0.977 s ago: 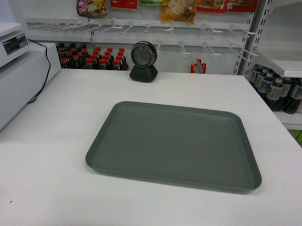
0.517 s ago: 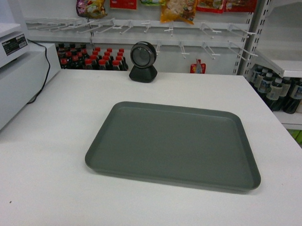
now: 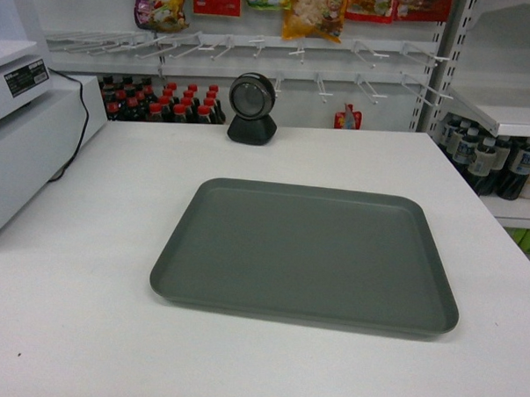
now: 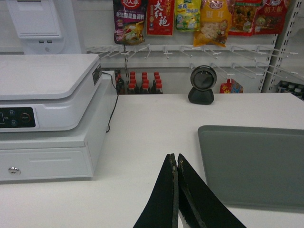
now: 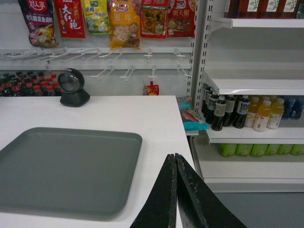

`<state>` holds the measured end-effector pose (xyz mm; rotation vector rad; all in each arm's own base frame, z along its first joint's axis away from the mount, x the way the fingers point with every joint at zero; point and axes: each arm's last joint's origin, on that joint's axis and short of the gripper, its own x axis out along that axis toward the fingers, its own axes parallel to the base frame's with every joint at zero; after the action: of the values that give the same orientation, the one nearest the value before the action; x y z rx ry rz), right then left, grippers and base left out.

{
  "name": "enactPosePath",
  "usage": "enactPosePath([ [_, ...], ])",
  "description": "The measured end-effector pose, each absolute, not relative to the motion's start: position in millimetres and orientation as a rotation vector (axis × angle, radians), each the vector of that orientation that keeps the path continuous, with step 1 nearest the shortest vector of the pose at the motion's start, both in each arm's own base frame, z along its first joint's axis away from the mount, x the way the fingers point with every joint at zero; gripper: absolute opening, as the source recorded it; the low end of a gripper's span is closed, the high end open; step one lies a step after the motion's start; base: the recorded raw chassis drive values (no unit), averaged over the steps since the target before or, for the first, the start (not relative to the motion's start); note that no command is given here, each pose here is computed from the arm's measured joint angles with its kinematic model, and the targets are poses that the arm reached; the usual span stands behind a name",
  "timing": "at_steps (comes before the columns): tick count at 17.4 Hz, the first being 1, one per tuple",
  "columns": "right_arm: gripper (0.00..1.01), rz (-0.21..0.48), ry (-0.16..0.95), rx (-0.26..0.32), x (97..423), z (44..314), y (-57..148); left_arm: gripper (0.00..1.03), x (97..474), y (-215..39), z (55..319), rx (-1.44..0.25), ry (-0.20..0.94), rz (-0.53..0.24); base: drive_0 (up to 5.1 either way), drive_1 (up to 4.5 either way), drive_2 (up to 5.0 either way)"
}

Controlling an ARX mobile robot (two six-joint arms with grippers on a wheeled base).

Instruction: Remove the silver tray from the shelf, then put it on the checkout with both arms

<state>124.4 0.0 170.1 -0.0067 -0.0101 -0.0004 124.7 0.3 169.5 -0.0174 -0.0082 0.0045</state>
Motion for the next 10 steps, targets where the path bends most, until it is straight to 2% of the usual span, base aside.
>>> enactPosePath([
  [10, 0.02, 0.0, -0.013, -0.006, 109.6, 170.5, 0.0, 0.01, 109.8, 0.3, 169.9, -0.017, -0.011, 0.004, 0.0, 0.0, 0.0],
])
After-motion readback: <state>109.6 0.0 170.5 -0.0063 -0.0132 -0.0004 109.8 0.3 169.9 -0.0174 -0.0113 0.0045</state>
